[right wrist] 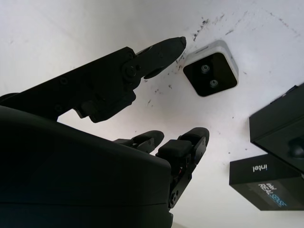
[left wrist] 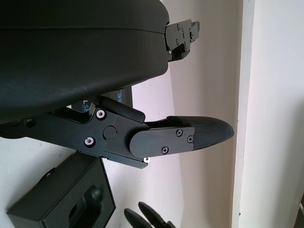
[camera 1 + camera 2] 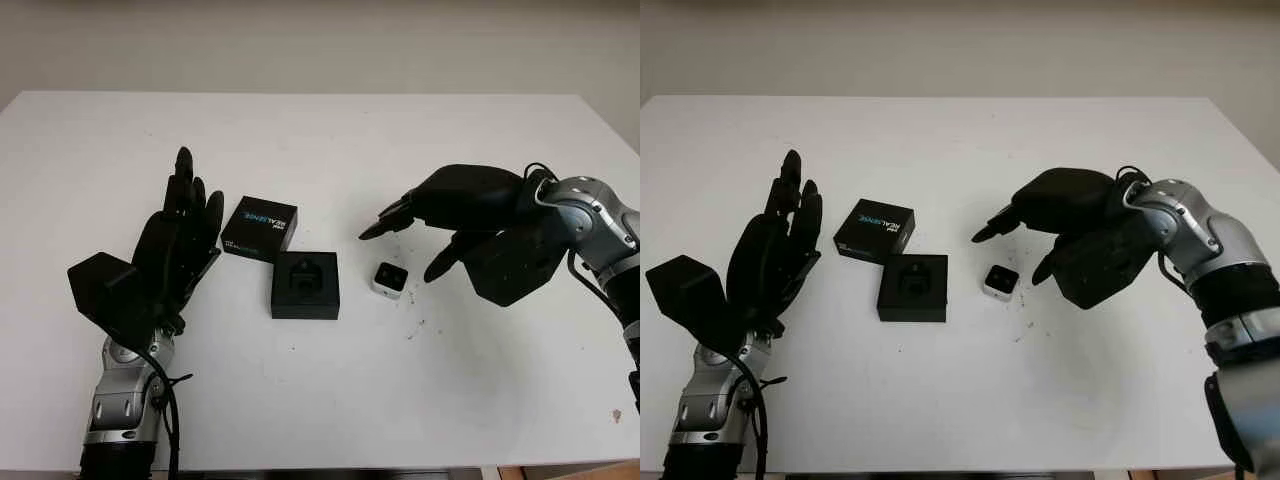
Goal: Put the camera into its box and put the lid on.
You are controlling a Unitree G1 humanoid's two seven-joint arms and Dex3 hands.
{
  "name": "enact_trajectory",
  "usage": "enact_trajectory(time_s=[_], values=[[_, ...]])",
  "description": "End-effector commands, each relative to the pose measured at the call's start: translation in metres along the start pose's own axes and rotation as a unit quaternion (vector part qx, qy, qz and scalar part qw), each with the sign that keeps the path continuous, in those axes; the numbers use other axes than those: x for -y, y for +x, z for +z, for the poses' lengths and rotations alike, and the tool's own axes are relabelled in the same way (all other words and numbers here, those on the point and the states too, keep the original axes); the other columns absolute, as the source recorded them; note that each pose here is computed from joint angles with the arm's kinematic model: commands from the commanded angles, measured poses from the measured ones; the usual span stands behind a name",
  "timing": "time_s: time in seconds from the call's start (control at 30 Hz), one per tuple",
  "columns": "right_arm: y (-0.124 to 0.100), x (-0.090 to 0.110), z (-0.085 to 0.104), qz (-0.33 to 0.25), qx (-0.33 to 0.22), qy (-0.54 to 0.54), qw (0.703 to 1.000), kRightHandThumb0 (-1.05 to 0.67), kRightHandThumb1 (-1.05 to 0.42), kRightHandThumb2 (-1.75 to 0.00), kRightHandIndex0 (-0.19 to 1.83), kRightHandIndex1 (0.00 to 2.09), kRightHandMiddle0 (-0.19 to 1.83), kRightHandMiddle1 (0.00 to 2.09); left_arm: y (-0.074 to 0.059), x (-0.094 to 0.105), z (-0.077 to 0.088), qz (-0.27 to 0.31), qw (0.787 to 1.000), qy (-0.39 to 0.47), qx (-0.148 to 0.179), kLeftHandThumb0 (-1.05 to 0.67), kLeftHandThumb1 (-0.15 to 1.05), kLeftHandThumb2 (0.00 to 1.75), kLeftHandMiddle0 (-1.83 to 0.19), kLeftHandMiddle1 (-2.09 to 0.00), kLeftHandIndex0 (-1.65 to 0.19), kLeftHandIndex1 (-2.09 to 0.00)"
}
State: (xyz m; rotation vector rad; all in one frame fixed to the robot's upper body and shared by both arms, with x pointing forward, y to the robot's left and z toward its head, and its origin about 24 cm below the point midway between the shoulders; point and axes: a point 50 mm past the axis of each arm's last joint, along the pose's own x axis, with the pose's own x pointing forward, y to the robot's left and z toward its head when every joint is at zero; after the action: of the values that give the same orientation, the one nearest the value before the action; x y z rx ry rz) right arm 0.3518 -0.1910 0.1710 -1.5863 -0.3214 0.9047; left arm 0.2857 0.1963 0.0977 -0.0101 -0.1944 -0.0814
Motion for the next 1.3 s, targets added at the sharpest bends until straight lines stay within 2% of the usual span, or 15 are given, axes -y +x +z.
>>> enact_trajectory(time_s=[0.0,0.43,0.5,0.53,0.6,0.7,0.93,1.27], values=[[0.000,-0.002,0.002,0.005,0.003,-0.002,1.000,-0.44,-0.81,-0.06,0.42,0.15,0.48,0.13,-0.001,-0.002,0.003,0.004,1.000,0.004,0.007,-0.73,1.05,0.47,0.19,0.00,0.19,0.00],[-0.002,-0.017,0.003,0.005,0.016,0.020,1.000,-0.44,-0.81,-0.06,0.39,0.28,0.45,0.18,-0.003,-0.002,0.002,0.000,1.000,-0.004,0.005,-0.72,1.05,0.46,0.19,0.00,0.19,0.00],[-0.001,-0.017,0.004,0.003,0.021,0.023,1.000,-0.44,-0.82,-0.05,0.18,0.70,0.32,0.44,-0.003,-0.002,0.001,0.000,1.000,0.000,0.003,-0.72,1.05,0.47,0.19,0.00,0.19,0.00],[-0.001,-0.017,0.005,0.003,0.022,0.023,0.999,-0.44,-0.82,-0.05,0.11,0.84,0.25,0.60,-0.003,-0.002,0.001,0.000,1.000,0.002,0.003,-0.72,1.05,0.47,0.19,0.00,0.19,0.00],[0.000,-0.020,0.005,-0.007,0.029,0.028,0.999,-0.43,-0.82,-0.05,0.06,1.02,0.16,0.84,-0.004,-0.001,0.001,0.002,1.000,0.004,0.002,-0.72,1.05,0.47,0.19,0.00,0.19,0.00],[0.000,-0.026,0.004,-0.020,0.032,0.032,0.999,-0.43,-0.84,-0.06,0.02,1.21,0.10,1.05,-0.004,-0.001,0.001,0.001,1.000,0.004,0.003,-0.71,1.05,0.48,0.19,0.00,0.19,0.00],[0.002,-0.038,0.001,-0.049,0.028,0.042,0.997,-0.40,-0.86,-0.06,0.05,1.29,0.13,1.15,-0.006,0.000,0.001,0.001,1.000,0.009,0.000,-0.71,1.05,0.49,0.19,0.00,0.19,0.00],[0.007,-0.047,-0.003,-0.038,0.013,0.034,0.999,-0.39,-0.86,-0.05,0.04,1.32,0.13,1.18,-0.007,-0.001,0.001,0.004,1.000,0.013,-0.001,-0.72,1.05,0.49,0.19,0.00,0.19,0.00]])
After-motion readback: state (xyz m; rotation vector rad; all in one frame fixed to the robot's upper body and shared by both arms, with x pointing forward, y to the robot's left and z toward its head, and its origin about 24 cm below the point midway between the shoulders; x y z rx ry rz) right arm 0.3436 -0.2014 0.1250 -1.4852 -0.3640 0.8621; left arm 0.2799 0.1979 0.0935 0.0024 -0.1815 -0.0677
